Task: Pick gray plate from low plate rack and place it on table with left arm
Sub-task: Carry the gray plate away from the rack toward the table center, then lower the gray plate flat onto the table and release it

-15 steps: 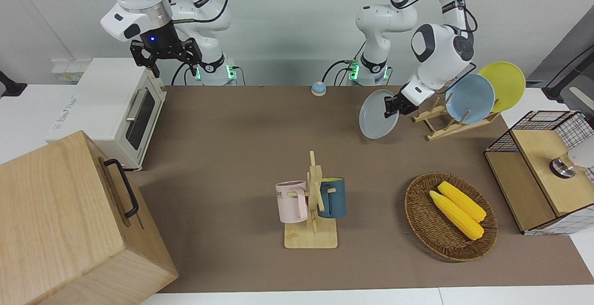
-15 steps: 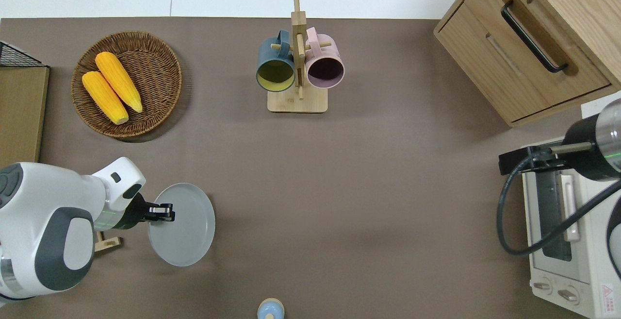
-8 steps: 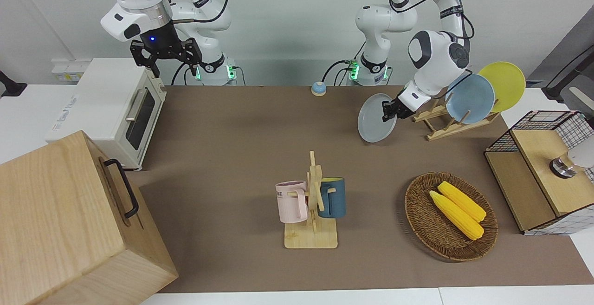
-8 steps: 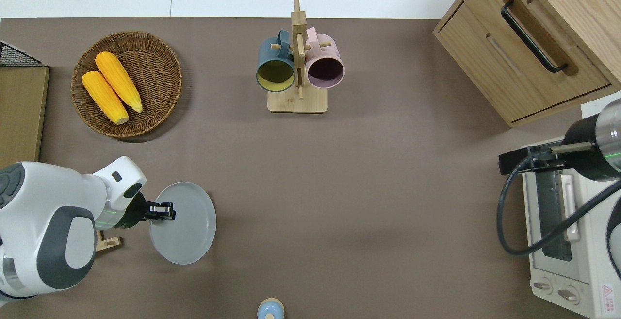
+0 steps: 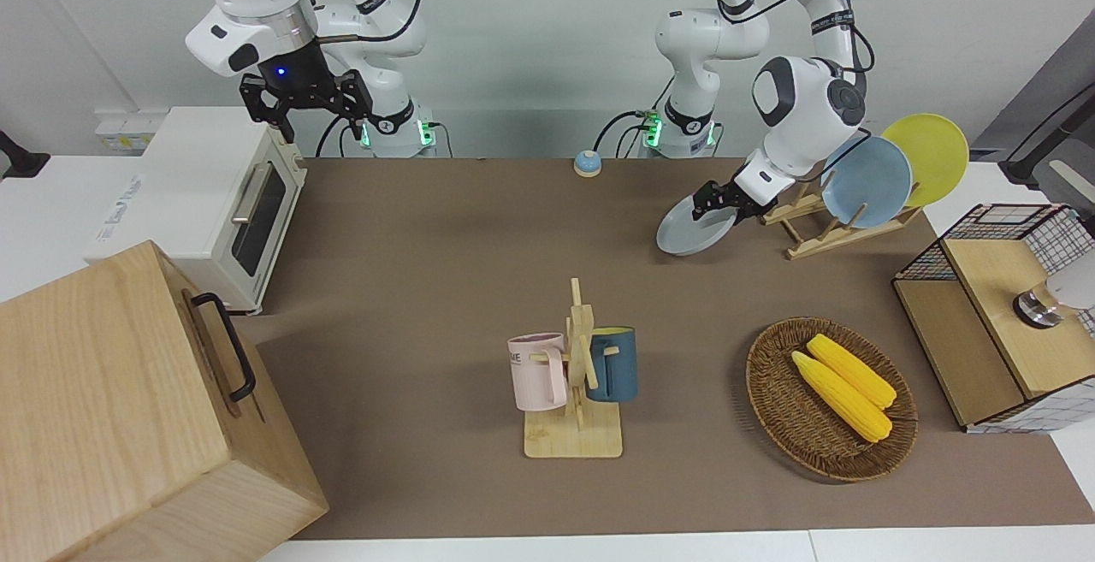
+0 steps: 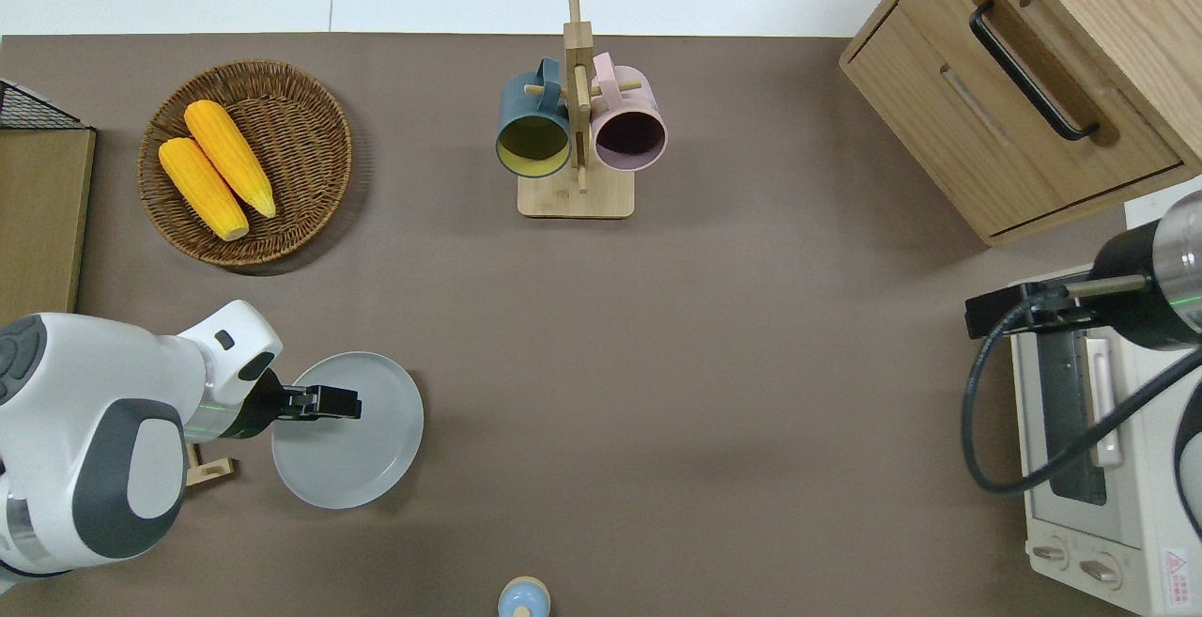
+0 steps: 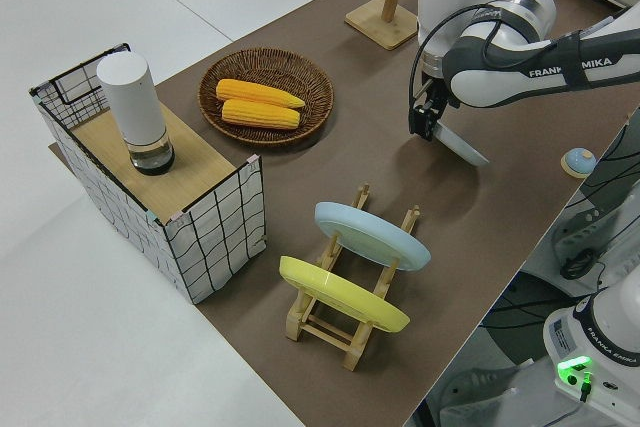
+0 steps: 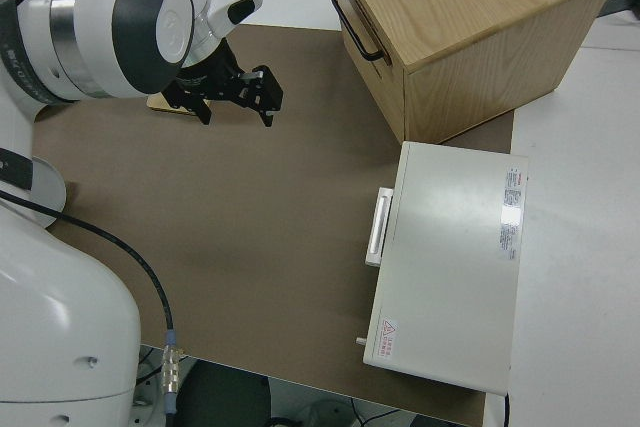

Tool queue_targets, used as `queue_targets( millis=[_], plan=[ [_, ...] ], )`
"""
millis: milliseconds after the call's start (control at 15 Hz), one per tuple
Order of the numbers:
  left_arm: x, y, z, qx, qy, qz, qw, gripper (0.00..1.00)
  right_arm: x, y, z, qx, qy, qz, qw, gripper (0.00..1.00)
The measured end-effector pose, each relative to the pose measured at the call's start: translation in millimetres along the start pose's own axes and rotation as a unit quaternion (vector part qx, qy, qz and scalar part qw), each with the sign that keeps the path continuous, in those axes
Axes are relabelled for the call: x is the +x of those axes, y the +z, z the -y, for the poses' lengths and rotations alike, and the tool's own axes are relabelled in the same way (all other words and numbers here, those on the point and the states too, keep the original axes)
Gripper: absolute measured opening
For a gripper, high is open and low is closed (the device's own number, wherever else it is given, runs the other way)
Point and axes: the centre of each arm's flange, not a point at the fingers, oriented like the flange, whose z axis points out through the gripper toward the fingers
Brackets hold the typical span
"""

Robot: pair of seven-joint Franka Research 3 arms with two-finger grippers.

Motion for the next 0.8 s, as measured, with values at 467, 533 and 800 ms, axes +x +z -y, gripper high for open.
queue_targets(
  millis=[467,533,800],
  plan=[
    [18.0,-38.4,-5.1,0.005,0.009,-0.048,0.9988,1.0,0.0,0.0,0.0,0.0,0.0,0.0,1.0,0.99],
    [20.5,-46.0,-5.3,0.018,0.016,-0.054,0.9983,1.0,0.0,0.0,0.0,0.0,0.0,0.0,1.0,0.99],
    [26.8,-86.1,-11.9,0.033,0.032,-0.055,0.9974,1.0,0.0,0.0,0.0,0.0,0.0,0.0,1.0,0.99]
  ],
)
